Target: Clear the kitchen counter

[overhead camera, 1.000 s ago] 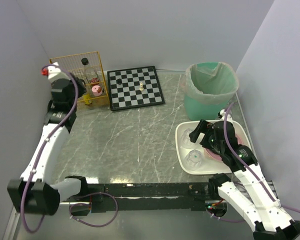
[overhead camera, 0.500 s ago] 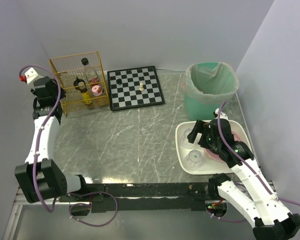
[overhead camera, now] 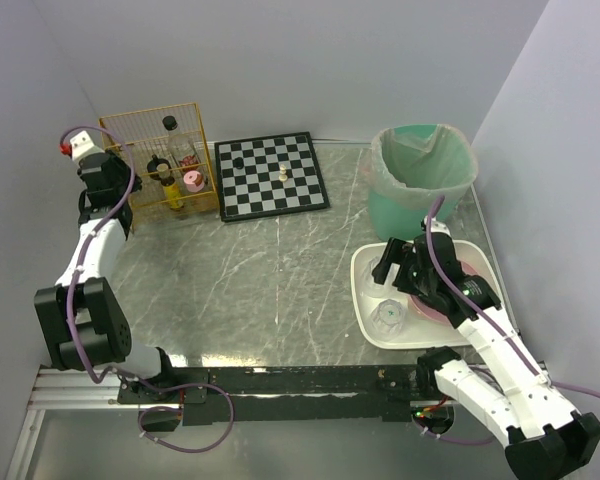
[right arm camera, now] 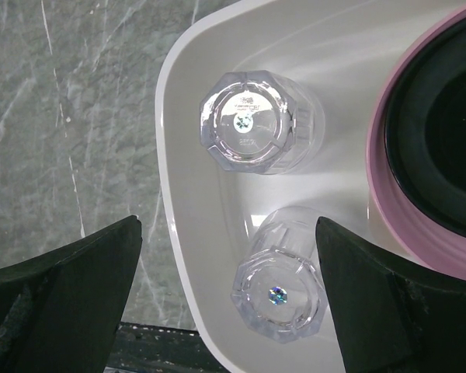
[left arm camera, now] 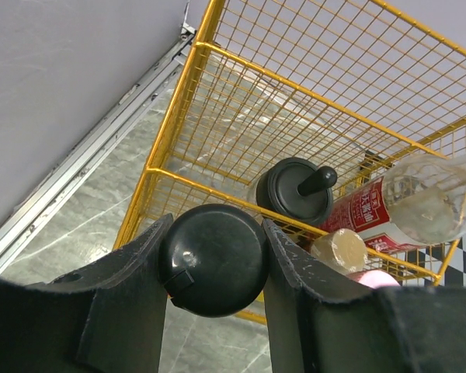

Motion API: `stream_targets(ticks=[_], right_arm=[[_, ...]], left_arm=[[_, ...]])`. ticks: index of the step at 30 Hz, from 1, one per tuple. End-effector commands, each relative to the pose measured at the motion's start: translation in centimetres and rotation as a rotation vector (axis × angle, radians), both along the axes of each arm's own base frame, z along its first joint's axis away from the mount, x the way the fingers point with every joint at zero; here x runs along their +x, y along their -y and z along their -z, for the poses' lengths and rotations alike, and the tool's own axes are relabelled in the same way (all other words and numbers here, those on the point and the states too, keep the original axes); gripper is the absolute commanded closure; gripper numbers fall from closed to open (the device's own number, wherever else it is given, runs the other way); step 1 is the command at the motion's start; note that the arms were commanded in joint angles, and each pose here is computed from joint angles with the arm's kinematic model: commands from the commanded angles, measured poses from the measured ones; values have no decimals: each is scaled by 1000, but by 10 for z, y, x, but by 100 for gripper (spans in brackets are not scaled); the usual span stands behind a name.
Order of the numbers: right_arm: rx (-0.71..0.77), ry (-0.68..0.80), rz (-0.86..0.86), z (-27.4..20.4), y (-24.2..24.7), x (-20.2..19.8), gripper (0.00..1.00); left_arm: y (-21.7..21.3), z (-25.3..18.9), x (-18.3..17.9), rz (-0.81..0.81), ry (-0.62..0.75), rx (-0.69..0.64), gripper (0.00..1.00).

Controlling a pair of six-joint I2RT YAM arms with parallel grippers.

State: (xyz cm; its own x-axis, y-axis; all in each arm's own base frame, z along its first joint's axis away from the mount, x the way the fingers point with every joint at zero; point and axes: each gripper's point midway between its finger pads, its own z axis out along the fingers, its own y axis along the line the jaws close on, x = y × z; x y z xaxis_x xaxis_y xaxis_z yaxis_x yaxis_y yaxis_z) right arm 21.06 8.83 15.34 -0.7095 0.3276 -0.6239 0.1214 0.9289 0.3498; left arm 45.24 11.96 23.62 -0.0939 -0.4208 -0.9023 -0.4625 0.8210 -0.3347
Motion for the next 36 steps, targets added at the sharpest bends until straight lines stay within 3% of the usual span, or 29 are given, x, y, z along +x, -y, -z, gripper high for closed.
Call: stream_targets(ticks=[1, 24, 36], right_arm=[[46, 73, -14, -24, -8, 14, 1], [51, 58, 7, -19, -7, 12, 1], [53, 49, 4, -17, -9, 15, 1]], left_arm=[[0, -12, 15, 30, 74, 33, 99], [10, 89, 31, -33, -123, 100, 99], [8, 100, 31, -47, -160, 120, 64]])
